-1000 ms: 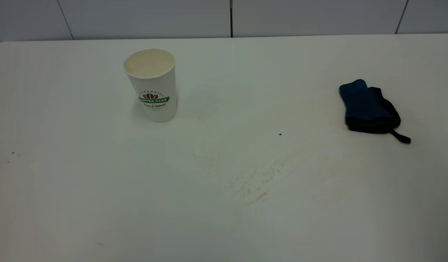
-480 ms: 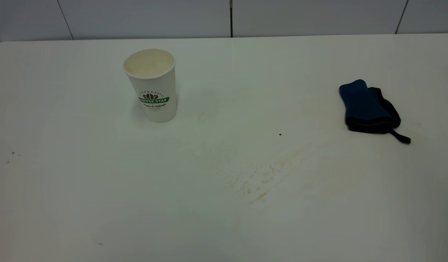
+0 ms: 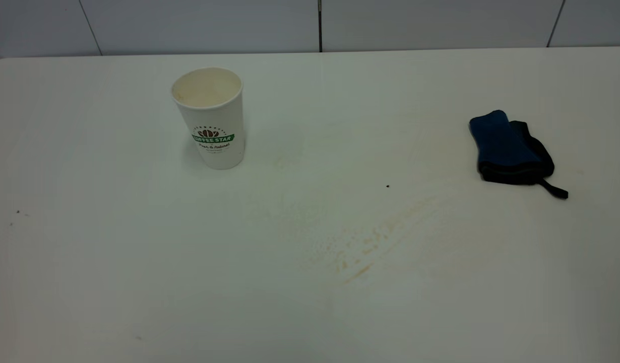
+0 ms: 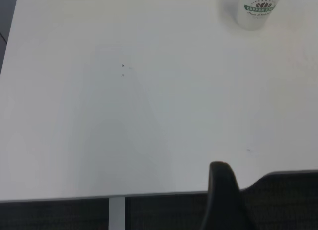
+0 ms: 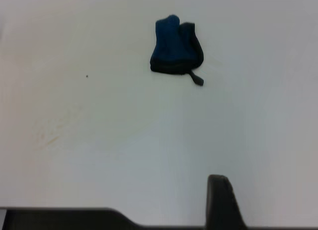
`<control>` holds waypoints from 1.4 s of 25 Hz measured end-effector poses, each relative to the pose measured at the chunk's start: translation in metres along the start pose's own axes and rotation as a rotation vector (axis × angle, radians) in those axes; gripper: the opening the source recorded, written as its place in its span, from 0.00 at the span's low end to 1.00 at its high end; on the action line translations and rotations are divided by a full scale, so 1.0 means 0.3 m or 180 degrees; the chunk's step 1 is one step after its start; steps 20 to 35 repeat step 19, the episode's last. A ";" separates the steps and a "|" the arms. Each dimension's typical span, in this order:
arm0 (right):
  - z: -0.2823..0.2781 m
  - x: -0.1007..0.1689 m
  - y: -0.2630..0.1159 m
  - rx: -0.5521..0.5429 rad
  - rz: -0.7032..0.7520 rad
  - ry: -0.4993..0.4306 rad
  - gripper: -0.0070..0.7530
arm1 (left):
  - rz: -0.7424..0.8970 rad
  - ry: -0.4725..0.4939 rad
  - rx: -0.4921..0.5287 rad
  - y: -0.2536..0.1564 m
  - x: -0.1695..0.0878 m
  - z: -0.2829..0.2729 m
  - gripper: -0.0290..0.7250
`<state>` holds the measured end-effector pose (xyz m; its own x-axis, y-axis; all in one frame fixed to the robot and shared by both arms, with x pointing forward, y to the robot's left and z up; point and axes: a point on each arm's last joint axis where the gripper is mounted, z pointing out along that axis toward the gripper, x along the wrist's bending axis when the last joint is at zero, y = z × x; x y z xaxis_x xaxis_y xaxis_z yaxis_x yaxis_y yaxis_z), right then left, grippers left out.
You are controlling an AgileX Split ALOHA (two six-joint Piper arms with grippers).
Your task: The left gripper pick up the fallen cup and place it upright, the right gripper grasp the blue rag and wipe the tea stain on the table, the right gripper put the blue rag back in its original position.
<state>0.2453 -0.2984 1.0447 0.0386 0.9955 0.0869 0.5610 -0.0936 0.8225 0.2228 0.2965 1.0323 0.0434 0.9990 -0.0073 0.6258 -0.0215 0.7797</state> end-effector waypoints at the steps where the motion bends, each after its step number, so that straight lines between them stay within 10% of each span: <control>1: -0.009 -0.001 -0.008 -0.0079 0.0000 0.0008 0.67 | 0.0000 0.0000 0.0000 0.000 0.000 0.000 0.68; 35: -0.025 -0.004 -0.038 -0.0169 -0.0033 0.0070 0.67 | 0.0000 0.0000 0.0000 0.000 0.000 0.000 0.68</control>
